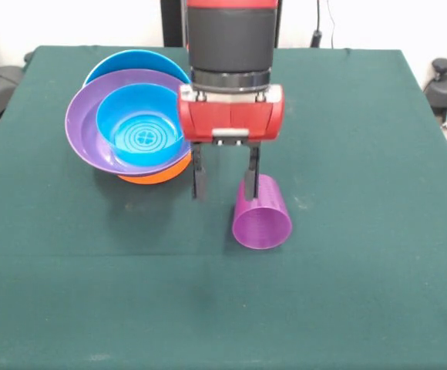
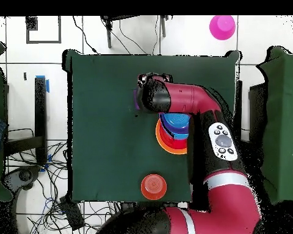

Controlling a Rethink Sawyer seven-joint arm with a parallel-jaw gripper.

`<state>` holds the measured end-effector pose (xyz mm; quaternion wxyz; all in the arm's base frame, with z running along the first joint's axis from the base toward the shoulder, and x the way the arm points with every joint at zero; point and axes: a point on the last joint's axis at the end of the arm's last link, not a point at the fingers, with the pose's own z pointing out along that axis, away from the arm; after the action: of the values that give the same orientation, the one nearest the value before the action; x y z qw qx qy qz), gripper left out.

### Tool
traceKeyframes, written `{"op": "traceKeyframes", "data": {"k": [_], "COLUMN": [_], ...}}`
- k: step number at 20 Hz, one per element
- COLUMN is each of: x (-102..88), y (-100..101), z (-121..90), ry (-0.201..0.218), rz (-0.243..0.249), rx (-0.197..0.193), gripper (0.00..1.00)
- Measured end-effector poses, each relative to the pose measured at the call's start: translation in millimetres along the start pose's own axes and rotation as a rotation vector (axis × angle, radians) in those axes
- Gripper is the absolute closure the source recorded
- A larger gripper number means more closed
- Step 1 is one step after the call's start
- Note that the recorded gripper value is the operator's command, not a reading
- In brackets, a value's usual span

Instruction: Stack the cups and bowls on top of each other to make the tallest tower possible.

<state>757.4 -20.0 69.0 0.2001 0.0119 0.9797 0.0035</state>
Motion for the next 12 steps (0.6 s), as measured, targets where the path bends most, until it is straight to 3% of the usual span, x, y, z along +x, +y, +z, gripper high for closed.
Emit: {"op": "traceKeyframes", "data": {"k": [6,12], "x": [7.2,27.3], "y": [0.4,3.9], "z": [22.3,44.3], "ry": [0.013,0.051], "rz": [0.006,0.015], "rx": [-0.005,-0.021], "gripper": [0.0,0.0]}}
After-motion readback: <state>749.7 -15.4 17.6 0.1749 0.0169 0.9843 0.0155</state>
